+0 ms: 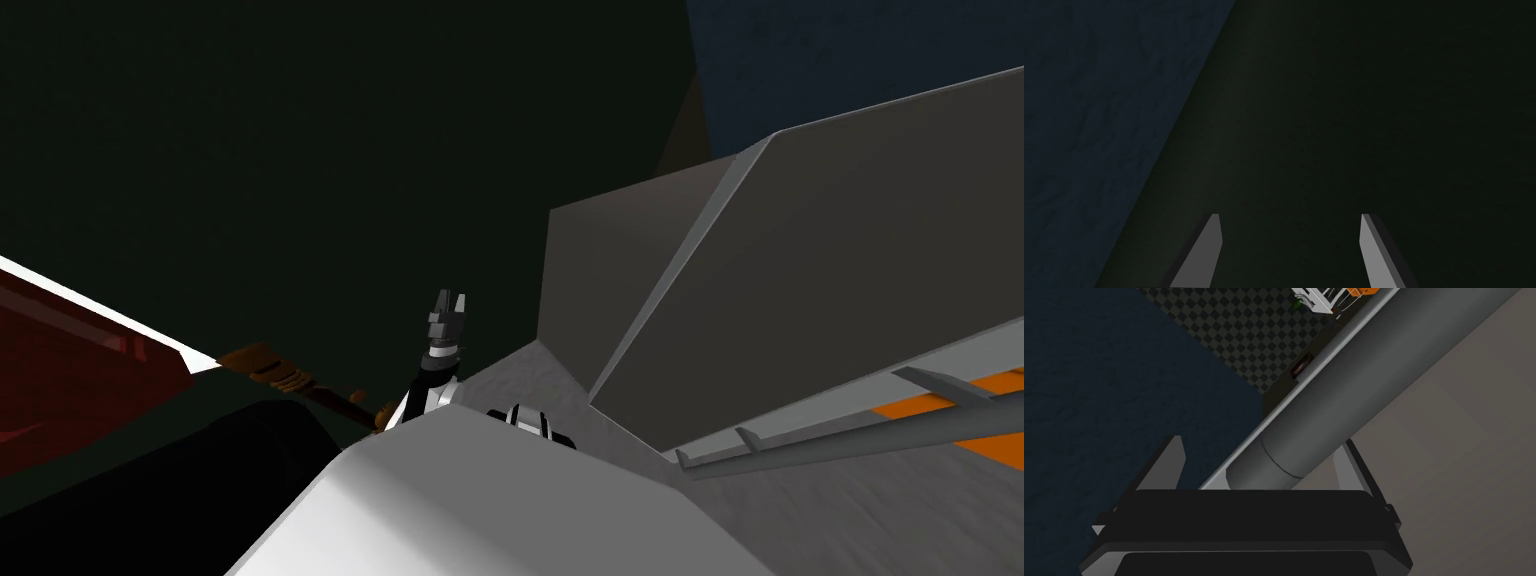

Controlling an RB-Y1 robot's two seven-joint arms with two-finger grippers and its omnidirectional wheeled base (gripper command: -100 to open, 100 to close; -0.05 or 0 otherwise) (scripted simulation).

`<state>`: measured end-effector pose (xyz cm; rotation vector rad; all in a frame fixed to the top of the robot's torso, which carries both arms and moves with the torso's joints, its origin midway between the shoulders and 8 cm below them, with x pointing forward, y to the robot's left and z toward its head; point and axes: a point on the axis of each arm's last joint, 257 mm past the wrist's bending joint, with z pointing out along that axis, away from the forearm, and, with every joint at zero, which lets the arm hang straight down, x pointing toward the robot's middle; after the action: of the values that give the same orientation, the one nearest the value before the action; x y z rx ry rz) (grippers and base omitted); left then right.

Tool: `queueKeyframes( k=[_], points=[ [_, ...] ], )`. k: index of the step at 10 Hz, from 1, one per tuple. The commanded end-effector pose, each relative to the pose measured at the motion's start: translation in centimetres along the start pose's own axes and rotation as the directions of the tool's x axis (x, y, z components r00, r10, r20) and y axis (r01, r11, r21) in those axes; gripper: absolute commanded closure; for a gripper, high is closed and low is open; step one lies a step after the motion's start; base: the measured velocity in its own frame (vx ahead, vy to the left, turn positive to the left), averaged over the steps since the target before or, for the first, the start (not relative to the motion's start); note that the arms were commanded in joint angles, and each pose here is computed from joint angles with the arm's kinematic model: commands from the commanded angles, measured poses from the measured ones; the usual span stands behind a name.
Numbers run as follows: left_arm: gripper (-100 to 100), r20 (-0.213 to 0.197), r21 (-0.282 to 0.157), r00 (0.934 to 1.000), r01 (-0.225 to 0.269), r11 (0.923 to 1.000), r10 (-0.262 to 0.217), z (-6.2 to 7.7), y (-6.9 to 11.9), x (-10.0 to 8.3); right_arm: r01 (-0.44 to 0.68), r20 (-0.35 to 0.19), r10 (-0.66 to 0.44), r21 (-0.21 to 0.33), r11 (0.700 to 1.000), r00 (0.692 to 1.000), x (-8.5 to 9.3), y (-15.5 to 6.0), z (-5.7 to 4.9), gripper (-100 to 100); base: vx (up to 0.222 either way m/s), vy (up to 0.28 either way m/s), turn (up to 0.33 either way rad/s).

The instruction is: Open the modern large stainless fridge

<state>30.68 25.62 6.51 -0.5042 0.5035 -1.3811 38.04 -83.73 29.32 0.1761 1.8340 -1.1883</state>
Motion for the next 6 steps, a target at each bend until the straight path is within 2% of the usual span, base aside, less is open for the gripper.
queueKeyframes(
  k=[1, 6],
  points=[
    [0, 0.000, 0.000, 1.0000, 0.000, 1.0000, 0.000, 0.0, 0.0, 0.0, -0.006, -0.013, 0.006, 0.016, 1.000, 1.000, -0.9, -0.2, -0.3, -100, -0.064, -0.053, 0.062],
    [0, 0.000, 0.000, 1.0000, 0.000, 1.0000, 0.000, 0.0, 0.0, 0.0, -0.007, -0.031, 0.008, 0.046, 0.999, 0.999, -2.7, -0.2, -0.8, -100, -0.065, -0.038, 0.067]
  ],
)
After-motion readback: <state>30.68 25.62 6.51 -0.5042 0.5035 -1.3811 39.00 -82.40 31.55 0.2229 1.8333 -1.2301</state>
